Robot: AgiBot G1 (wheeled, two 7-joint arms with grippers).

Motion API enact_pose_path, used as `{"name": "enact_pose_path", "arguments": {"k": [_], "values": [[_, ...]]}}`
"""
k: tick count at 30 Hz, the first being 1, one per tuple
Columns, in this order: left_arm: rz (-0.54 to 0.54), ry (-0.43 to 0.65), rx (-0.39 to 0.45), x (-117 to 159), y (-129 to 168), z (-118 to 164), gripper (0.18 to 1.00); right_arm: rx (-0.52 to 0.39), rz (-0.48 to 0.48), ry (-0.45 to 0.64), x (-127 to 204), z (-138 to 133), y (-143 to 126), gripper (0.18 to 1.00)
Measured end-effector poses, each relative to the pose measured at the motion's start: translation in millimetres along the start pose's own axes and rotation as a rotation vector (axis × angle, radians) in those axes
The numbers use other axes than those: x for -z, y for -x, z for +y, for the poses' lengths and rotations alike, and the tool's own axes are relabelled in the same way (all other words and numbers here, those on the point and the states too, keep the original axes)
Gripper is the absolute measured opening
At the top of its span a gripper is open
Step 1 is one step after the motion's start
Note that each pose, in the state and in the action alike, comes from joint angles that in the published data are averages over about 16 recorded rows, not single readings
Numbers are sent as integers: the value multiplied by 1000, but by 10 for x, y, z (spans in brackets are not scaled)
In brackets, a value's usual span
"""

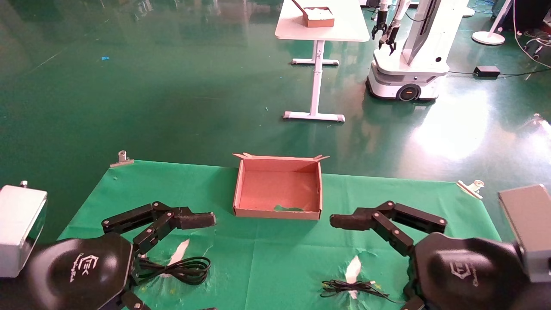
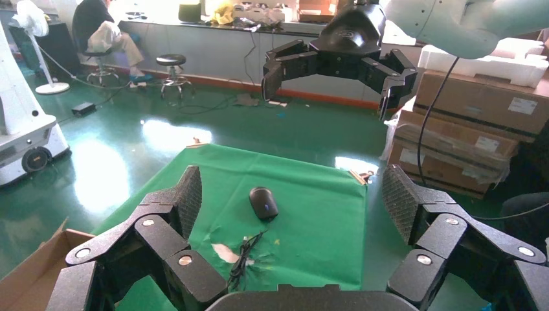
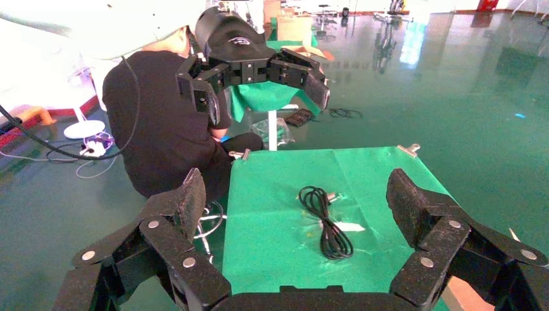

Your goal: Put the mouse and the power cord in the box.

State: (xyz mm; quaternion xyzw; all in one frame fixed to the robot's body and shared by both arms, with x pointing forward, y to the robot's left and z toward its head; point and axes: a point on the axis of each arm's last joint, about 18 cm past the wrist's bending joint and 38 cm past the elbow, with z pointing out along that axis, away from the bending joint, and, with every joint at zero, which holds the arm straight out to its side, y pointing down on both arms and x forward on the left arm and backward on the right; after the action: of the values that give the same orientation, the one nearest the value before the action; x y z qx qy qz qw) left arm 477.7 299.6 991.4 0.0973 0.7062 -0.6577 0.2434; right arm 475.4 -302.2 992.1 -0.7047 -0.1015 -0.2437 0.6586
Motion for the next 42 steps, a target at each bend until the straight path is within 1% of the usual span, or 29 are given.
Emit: {"name": "enact_pose_path", "arguments": {"k": [42], "values": [[0,0,0,1,-1,-1,1001,3,-3,8,-3,14,8,1001]]}}
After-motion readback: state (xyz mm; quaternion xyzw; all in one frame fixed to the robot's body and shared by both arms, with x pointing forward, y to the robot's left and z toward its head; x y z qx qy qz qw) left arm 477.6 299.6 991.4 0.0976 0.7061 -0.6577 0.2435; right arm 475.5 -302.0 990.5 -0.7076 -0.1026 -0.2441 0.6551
